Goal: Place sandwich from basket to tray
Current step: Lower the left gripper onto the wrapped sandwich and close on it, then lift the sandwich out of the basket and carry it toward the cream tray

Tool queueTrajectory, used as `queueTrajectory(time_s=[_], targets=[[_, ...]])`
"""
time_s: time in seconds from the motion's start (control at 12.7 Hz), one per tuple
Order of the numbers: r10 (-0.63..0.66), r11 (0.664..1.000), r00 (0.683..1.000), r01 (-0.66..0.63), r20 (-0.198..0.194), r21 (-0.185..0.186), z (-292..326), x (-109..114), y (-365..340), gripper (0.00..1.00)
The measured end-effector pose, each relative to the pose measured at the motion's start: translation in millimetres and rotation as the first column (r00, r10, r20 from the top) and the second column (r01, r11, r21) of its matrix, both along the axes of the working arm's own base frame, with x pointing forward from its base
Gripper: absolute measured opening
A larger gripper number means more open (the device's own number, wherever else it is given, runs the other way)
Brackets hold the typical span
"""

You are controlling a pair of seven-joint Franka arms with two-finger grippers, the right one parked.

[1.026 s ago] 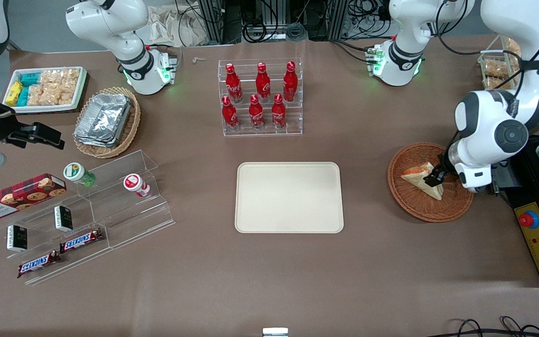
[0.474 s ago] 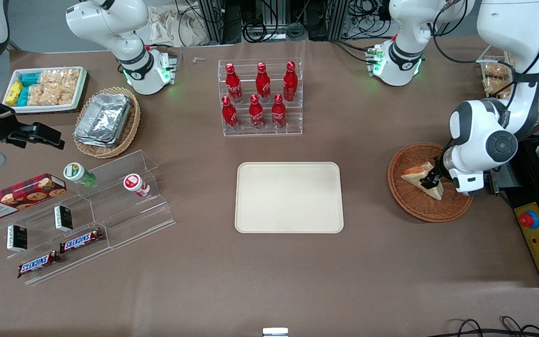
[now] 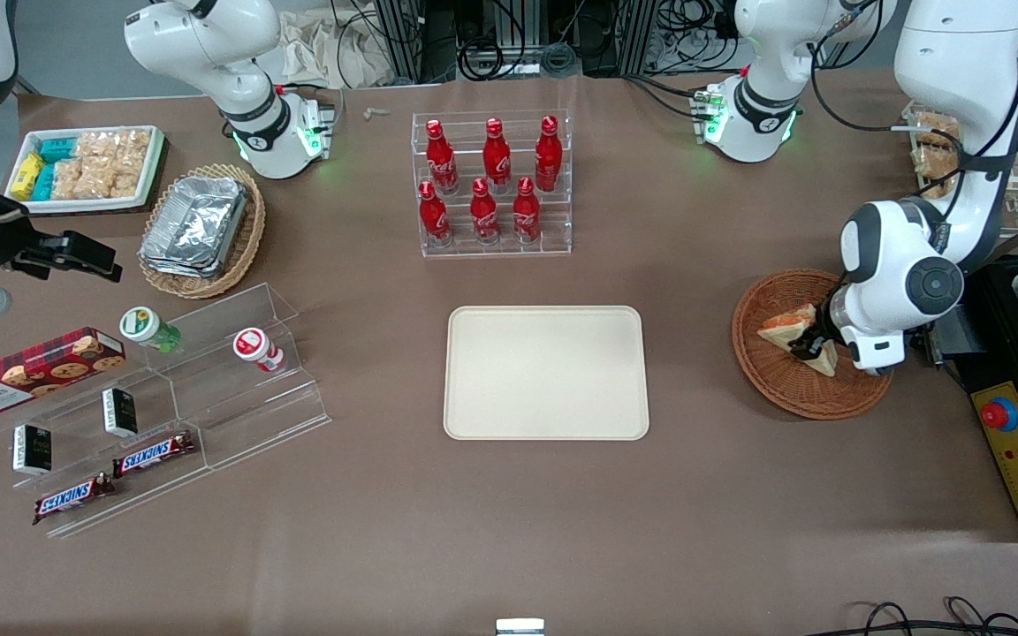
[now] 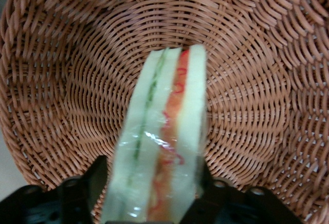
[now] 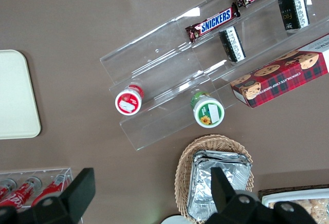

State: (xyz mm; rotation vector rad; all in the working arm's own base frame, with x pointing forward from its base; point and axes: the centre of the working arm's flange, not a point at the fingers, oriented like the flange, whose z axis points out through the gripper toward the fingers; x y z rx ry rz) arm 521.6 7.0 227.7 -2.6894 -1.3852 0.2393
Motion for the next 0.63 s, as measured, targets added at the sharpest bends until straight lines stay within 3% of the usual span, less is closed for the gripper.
queueTrajectory(time_s=[0.16,0.24,0.39,0.63], targets=[[0.0,1.0,1.0,0.0,0.016,0.0,6.7,3.4,0.0,0.47],[-0.001,1.0,1.0,0.001,0.029,-0.001,16.2,5.7,-0.1,0.4],[-0.006,1.0,0.999,0.006,0.053,-0.003,53.6,10.8,-0.6,0.35],[-0.063,0.998,0.997,0.064,0.046,-0.013,141.0,11.9,-5.3,0.3]])
